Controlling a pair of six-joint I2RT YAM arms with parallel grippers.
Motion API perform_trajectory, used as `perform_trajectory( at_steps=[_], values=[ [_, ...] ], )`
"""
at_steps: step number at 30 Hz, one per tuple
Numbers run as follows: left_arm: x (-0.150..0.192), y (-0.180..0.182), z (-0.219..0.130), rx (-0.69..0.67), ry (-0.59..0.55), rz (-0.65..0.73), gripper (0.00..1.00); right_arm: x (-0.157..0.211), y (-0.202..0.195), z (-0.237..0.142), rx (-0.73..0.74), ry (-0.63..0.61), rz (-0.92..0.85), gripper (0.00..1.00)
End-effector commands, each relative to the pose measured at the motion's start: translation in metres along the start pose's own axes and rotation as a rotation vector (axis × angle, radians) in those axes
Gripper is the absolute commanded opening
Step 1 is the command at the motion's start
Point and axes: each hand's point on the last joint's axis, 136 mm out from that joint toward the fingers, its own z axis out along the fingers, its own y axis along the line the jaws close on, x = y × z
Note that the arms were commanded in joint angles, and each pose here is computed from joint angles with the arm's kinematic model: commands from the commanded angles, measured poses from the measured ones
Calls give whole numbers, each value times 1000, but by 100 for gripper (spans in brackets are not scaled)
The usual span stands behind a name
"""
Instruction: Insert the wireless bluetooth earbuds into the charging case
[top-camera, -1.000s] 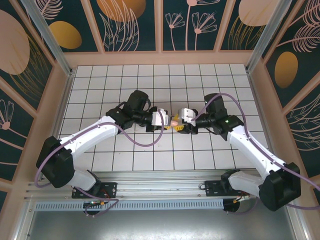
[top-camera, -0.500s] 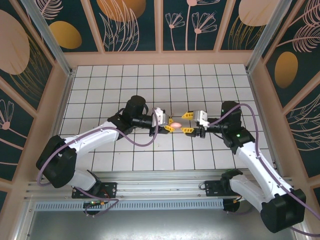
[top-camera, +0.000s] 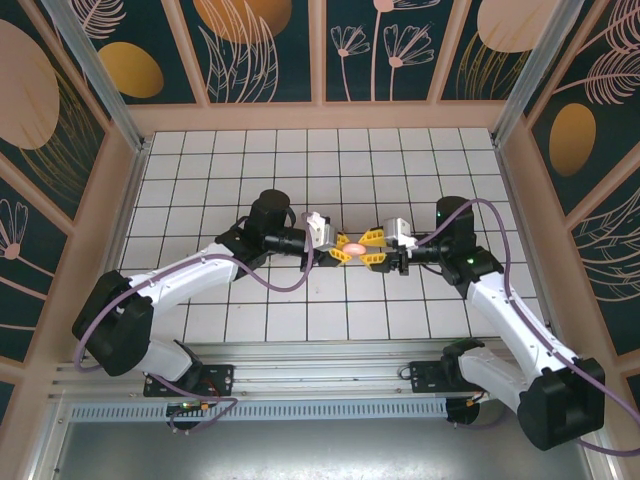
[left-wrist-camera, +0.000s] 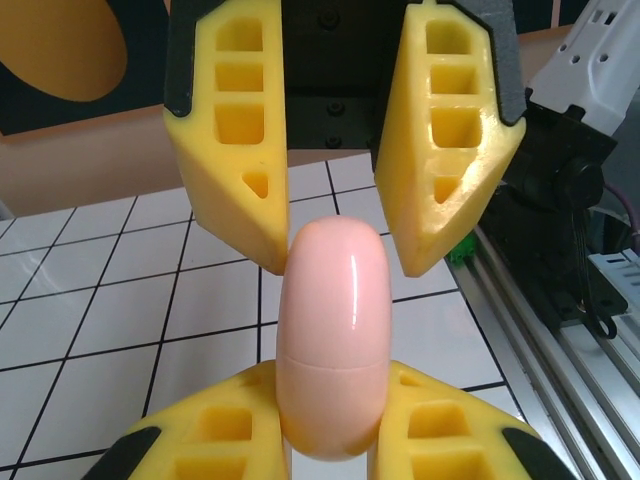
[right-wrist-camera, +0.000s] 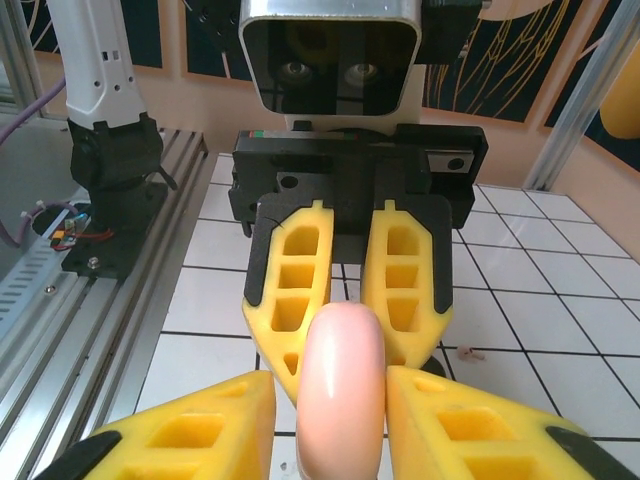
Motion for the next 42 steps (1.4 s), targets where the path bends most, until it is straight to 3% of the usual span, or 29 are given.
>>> perform_trajectory(
  at_steps=[1,7,13,19,29,34,39,42],
  values=[
    [-18,2,-2,11,-47,37,6,-12,-2,-2,-15,-26,-30,33],
    [-21,2,-2,16,-51,37,7,-11,-6,-1,-3,-18,-31,33],
    [-23,2,-1,22,-54,37,8,-10,-8,-1,5,-12,-34,24],
    [-22,5,-1,14,-32,43,28,-9,-11,-2,22,14,-52,18],
    [-21,6,1,31,-16,40,29,-6,-15,-2,30,59,-65,18],
    [-19,4,1,43,-6,30,22,-6,-15,-1,32,61,-69,18],
    [-18,5,2,41,0,26,29,-6,-16,-1,38,67,-75,18],
    [-16,5,3,44,9,24,21,-5,-17,-2,43,75,-77,18]
  ],
)
